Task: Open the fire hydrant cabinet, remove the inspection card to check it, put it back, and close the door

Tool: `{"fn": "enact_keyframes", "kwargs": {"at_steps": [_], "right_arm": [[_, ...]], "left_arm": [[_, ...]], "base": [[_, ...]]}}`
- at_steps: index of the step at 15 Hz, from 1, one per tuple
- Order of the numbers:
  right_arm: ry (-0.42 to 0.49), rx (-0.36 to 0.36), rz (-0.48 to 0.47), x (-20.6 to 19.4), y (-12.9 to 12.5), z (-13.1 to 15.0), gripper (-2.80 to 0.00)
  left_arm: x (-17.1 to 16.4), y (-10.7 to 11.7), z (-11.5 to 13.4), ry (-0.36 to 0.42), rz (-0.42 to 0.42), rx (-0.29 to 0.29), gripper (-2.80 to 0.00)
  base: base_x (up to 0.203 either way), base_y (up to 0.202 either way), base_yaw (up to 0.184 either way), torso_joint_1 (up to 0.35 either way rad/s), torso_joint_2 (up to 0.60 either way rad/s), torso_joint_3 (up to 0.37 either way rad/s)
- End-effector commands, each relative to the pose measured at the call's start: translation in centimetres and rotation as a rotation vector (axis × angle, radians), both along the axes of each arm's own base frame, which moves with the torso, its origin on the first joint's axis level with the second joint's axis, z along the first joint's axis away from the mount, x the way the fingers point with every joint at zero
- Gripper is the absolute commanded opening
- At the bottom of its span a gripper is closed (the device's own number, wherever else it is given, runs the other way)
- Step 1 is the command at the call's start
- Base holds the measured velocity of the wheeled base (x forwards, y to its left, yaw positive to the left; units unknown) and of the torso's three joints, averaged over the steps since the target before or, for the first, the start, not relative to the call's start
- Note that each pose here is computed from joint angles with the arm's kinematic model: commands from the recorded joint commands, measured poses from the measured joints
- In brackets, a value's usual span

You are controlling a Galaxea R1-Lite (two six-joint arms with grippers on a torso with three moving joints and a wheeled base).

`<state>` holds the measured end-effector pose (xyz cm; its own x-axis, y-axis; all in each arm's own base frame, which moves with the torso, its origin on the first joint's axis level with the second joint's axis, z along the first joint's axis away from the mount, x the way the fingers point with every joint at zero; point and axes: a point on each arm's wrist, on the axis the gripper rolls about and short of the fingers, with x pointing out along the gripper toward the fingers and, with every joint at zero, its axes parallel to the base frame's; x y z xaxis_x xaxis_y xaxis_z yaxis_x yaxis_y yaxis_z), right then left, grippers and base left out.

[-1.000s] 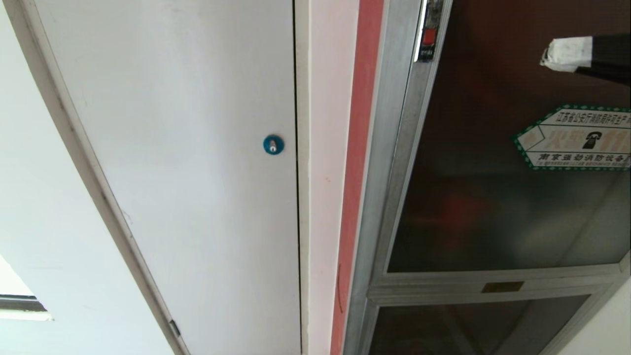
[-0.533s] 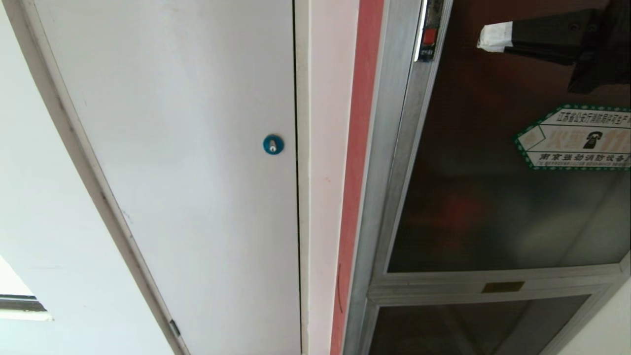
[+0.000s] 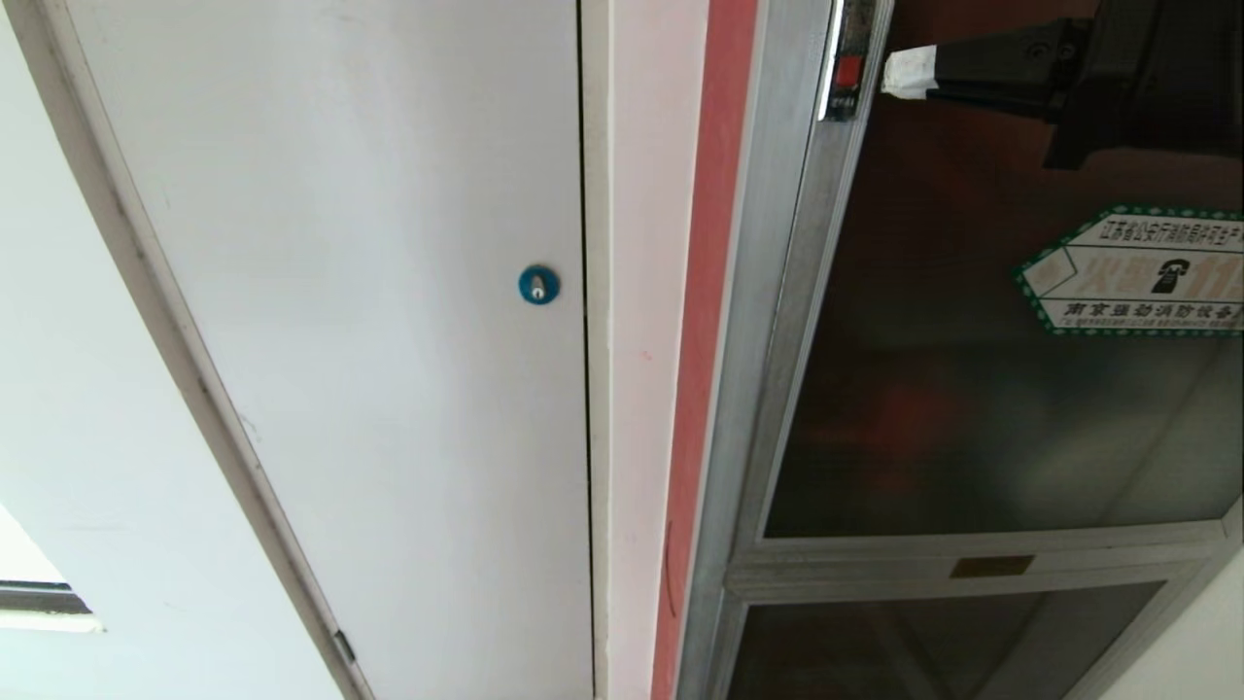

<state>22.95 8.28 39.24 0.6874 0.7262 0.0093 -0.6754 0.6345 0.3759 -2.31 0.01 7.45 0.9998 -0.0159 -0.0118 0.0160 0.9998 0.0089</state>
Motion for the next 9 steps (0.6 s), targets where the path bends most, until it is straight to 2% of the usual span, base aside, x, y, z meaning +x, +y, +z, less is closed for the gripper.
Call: {"fn": "enact_keyframes", "kwargs": {"at_steps": [1,9], "right_arm": [[0.007,-0.002,-0.010,0.8,0.4,-0.1,-2.80],[-0.027,0.010,-0.044,2.2,0.7,0.0,-2.80]], "left_arm": [[0.0,0.0,0.0,0.000,0.001,0.000,-2.80],[0.0,0.0,0.0,0.001,0.000,0.000,-2.80]], "base": [[0.000,0.000,0.000,0.000,0.00,0.000],[0.000,0.000,0.000,0.000,0.00,0.000]]}}
